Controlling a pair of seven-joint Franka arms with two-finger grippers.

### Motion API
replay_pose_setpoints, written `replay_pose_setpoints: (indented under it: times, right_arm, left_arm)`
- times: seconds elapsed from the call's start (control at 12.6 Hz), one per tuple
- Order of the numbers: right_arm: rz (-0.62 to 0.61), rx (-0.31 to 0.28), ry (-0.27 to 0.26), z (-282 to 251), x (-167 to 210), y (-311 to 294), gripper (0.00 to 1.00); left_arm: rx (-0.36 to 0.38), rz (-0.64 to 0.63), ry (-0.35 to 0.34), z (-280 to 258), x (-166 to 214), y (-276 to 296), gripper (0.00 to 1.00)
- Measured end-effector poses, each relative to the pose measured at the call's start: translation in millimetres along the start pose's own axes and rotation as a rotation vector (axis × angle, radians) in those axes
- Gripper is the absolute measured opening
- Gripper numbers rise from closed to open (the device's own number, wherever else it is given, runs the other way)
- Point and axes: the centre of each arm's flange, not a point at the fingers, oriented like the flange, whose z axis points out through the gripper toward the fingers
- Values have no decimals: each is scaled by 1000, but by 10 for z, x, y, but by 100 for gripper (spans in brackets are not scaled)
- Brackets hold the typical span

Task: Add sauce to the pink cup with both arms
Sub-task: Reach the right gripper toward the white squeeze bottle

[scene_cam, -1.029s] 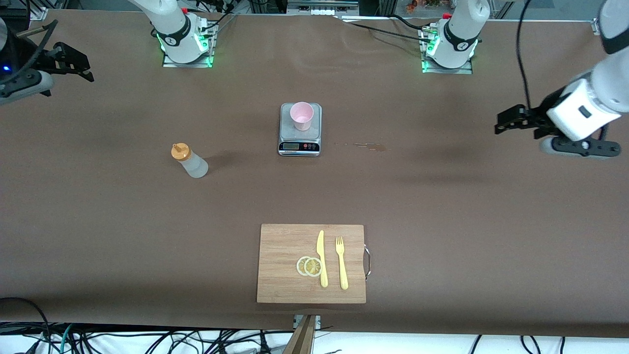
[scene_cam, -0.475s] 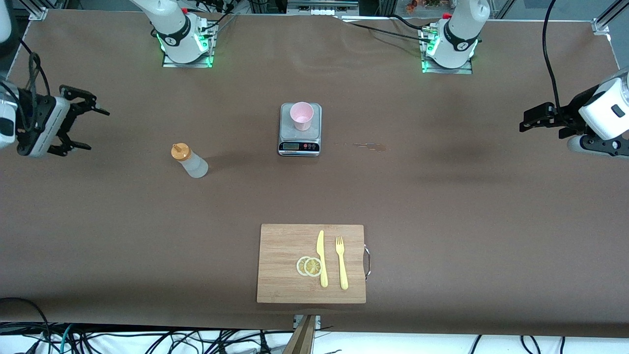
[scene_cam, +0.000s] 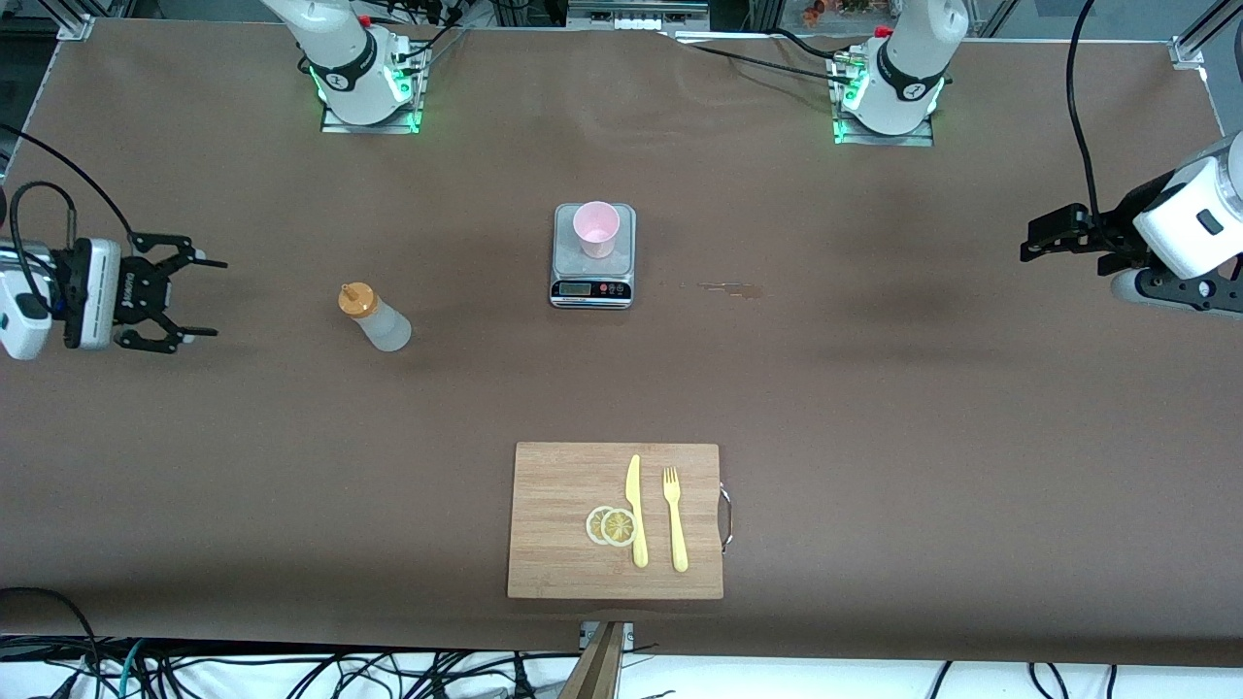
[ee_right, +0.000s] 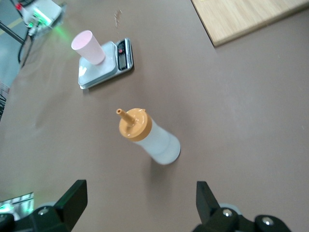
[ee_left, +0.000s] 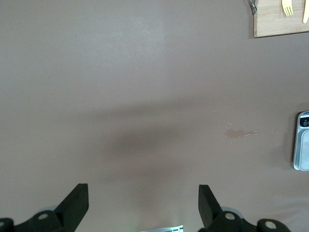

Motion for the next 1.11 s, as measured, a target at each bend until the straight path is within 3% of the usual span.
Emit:
replay_pose_setpoints:
  times: [0.32,0.71,1.11]
  right_arm:
    - [-170,58,220,762,-703,280,100]
    - [-331,110,465,1578,-1046,264,100]
    - [-380,88,595,2128,-1196,299,100]
  left_arm:
    - [2,6,5,-15,24,33,100]
    - [3,6,2,3,48,31,100]
    - [3,-1,7,-19,47,-11,100]
